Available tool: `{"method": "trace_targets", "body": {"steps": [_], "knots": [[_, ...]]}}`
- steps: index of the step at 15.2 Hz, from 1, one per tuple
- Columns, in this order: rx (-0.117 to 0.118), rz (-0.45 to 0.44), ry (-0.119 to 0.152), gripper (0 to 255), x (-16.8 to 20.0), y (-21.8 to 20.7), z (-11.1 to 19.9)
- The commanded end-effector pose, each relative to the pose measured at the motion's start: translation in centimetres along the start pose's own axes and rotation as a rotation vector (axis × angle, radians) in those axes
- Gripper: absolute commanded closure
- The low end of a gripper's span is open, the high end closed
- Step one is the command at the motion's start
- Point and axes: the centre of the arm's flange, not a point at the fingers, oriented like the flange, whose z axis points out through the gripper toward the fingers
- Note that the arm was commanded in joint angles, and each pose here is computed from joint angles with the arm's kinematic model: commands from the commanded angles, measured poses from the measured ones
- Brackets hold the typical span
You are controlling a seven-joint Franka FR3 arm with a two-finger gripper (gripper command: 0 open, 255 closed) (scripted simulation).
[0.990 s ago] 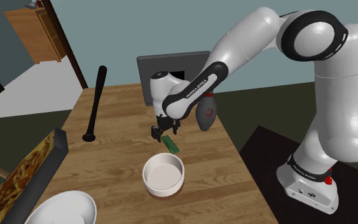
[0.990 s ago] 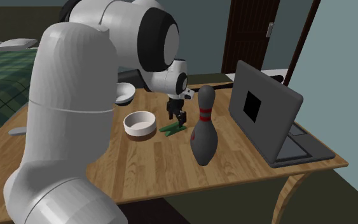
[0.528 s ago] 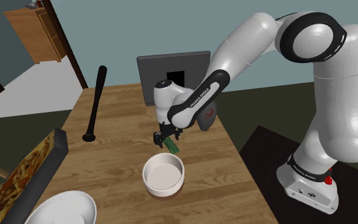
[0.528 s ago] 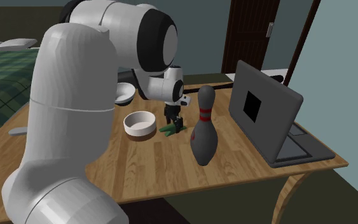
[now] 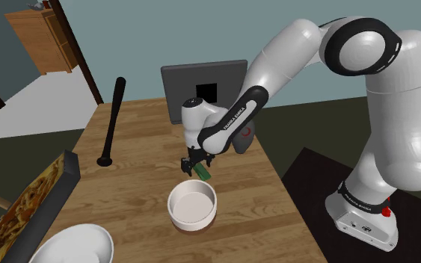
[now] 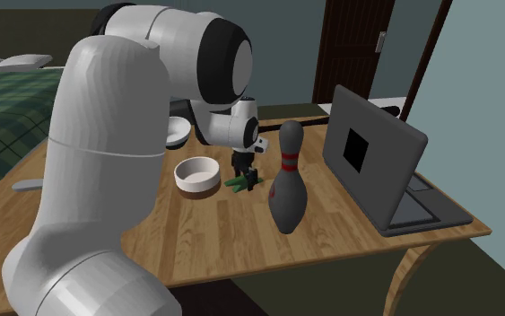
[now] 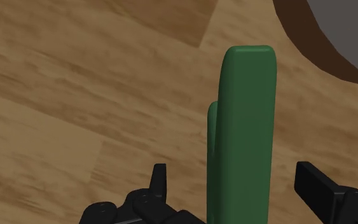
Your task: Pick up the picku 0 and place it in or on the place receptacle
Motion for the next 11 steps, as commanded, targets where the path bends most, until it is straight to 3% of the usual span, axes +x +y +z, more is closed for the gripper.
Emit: {"method": "trace_targets", "body": {"steps": [1, 2, 11], "knots": [[0.000, 0.000, 0.000, 0, 0.00, 0.00, 0.00], [0.000, 0.000, 0.000, 255, 0.00, 0.00, 0.00], [0.000, 0.000, 0.000, 255, 0.00, 0.00, 0.00]]}}
